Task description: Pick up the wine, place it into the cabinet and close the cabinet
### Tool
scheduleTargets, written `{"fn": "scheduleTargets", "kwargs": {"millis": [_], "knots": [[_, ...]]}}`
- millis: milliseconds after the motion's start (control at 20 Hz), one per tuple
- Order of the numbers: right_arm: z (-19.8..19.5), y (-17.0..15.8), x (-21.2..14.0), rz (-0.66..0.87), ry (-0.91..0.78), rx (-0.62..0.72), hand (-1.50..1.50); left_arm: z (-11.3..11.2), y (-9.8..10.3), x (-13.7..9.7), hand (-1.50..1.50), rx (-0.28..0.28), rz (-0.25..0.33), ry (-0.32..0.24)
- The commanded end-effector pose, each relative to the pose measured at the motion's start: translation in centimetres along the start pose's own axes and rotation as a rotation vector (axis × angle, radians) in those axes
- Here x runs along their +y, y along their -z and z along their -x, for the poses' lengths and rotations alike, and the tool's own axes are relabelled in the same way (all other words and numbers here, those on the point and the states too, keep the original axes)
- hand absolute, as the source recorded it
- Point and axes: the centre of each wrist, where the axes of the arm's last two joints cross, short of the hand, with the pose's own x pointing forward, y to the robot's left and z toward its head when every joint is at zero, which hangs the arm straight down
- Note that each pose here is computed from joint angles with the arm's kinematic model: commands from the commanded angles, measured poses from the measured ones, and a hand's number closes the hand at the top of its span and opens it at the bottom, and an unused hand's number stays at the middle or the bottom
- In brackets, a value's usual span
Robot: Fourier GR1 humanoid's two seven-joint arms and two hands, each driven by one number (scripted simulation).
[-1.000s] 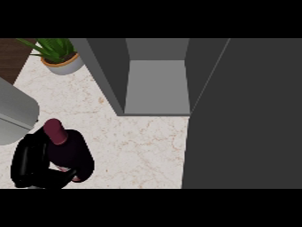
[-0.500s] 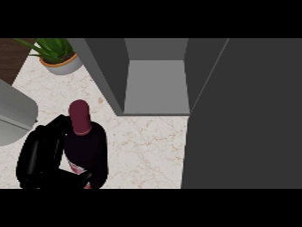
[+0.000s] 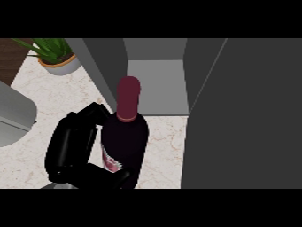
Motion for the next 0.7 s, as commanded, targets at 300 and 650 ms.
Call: {"fn": "scheduleTargets", "kwargs": {"millis": [300, 650], "knots": [[-1.9, -2.6, -0.8, -0.042, 0.029, -0.040, -1.50, -1.9, 2.7, -7.8, 1.50, 0.010, -0.013, -0.008], [-2.3, -1.7, -0.4, -0.053, 0.038, -0.053, -1.50, -1.3, 6.9, -8.7, 1.50, 0.000, -0.050, 0.025]]}}
